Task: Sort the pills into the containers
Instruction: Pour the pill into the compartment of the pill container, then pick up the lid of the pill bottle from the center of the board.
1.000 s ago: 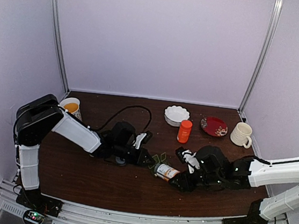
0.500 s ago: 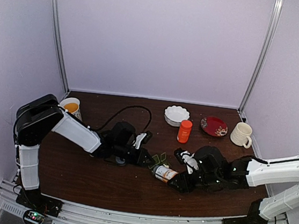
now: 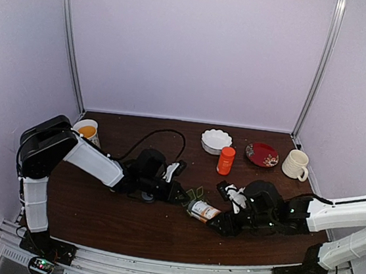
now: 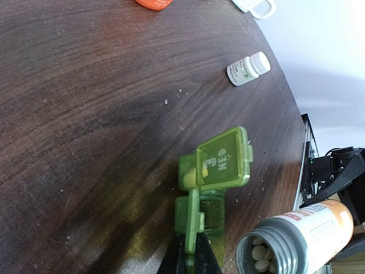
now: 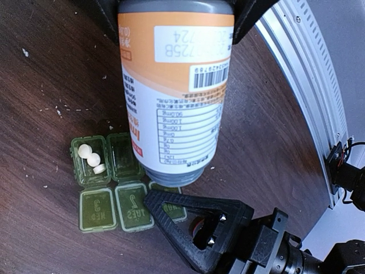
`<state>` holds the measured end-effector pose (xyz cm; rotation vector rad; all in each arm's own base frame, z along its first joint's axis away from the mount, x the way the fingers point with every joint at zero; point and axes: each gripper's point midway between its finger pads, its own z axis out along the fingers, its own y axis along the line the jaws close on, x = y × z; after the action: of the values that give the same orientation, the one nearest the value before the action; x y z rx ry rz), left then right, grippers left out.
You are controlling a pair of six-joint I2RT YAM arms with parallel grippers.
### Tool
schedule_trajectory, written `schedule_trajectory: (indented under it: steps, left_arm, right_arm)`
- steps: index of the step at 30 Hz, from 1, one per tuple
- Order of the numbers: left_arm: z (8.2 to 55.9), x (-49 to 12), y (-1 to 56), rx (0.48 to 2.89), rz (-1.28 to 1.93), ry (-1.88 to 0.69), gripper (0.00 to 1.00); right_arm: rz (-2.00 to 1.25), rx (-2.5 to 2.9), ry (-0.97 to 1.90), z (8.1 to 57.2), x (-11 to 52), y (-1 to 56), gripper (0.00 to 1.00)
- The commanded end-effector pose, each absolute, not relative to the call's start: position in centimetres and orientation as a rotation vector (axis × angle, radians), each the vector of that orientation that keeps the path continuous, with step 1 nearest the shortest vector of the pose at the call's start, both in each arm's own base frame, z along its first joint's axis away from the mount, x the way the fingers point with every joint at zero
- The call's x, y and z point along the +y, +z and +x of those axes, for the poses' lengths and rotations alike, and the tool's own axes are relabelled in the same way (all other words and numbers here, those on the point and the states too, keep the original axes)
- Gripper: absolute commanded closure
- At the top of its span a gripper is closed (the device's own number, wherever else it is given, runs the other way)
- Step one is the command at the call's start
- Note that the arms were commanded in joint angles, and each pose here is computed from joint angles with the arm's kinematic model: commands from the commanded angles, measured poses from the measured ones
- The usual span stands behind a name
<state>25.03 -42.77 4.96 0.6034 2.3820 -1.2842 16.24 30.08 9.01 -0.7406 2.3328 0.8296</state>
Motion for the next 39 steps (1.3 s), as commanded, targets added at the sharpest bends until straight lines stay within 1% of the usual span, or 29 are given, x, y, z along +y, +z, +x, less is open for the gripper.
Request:
schedule_trajectory:
  steps: [1, 11, 13, 19, 27, 30, 34, 39]
  left_arm:
    - [25.4, -43.8, 6.2, 2.320, 0.636, -1.300, 0.97]
    - [25.5, -43.7, 6.9, 2.313, 0.635, -1.298, 0.68]
    - [25.5, -43.7, 7.2, 2.311, 0.637, -1.293, 0.65]
    - [25.8, -43.5, 8.0, 2.309, 0.647, -1.256, 0.61]
    - [26.2, -42.9, 9.7, 2.319, 0.665, -1.175, 0.58]
    - [26.2, -42.5, 9.7, 2.341, 0.670, -1.135, 0.54]
    - [26.1, -41.8, 9.6, 2.380, 0.687, -1.058, 0.48]
    - [26.1, -41.0, 10.7, 2.385, 0.693, -0.979, 0.46]
  right_arm:
    - [-0.706, 2.221, 0.893, 16.7, 30.3, 10.8, 1.00]
    - [-0.726, 2.051, 1.020, 16.0, 30.8, 12.1, 1.00]
    - [-0.707, 2.002, 1.047, 15.9, 30.6, 12.6, 1.00]
    - [-0.682, 1.835, 1.084, 15.6, 29.5, 15.1, 1.00]
    - [-0.662, 1.534, 1.017, 15.5, 26.8, 22.2, 1.00]
    - [-0.629, 1.434, 0.966, 15.5, 25.3, 25.1, 1.00]
    - [-0.598, 1.371, 0.895, 15.8, 24.0, 27.4, 1.00]
    - [-0.584, 1.333, 0.874, 16.0, 23.7, 29.5, 1.00]
